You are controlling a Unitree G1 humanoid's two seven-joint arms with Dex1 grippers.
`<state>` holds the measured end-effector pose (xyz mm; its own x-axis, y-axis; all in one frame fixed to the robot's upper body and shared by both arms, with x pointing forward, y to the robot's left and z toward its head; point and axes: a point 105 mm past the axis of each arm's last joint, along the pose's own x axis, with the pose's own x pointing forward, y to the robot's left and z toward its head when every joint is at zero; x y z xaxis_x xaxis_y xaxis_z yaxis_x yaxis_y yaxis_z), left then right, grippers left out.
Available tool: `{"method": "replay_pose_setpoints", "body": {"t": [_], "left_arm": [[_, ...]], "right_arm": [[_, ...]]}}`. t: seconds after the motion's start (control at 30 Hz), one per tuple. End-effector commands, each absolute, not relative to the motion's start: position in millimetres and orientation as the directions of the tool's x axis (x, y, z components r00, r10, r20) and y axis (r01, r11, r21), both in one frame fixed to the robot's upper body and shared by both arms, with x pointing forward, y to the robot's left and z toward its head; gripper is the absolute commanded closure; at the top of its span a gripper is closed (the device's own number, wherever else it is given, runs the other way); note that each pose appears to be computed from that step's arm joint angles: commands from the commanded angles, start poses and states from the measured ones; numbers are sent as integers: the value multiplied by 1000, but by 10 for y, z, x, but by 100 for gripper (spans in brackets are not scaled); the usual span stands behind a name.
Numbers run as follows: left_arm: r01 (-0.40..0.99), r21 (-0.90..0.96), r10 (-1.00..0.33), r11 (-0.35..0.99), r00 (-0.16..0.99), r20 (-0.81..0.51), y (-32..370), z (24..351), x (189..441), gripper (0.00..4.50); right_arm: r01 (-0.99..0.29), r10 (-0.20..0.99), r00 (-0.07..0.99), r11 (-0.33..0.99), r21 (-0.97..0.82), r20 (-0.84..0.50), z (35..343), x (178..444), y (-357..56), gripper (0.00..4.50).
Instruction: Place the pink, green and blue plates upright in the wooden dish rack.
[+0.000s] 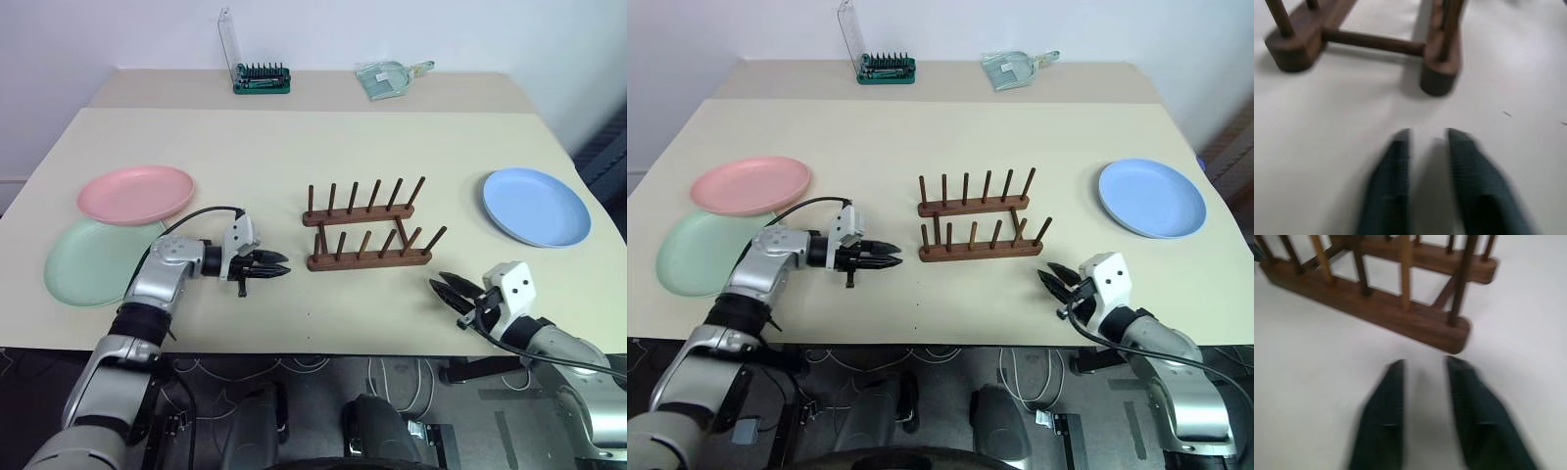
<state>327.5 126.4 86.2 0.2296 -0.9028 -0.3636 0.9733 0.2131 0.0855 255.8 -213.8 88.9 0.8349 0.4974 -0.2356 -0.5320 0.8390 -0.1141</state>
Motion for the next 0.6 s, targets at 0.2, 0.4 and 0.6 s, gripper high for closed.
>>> {"method": "replay_pose_setpoints", "body": {"t": [0.2, 0.4, 0.6], "left_arm": [[988, 119, -917, 100, 138, -375, 892, 855, 2951, 445], [947, 191, -888, 258, 311, -340, 724, 849, 3180, 445], [902, 202, -856, 381, 427, -291, 751, 863, 3316, 445]], "right_arm": [[-559, 499, 820, 805, -199, -281, 843, 2684, -2052, 449], [-527, 453, 841, 810, -257, -297, 776, 2836, -2040, 449], [-488, 419, 867, 823, -291, -271, 753, 3008, -2024, 449]]}}
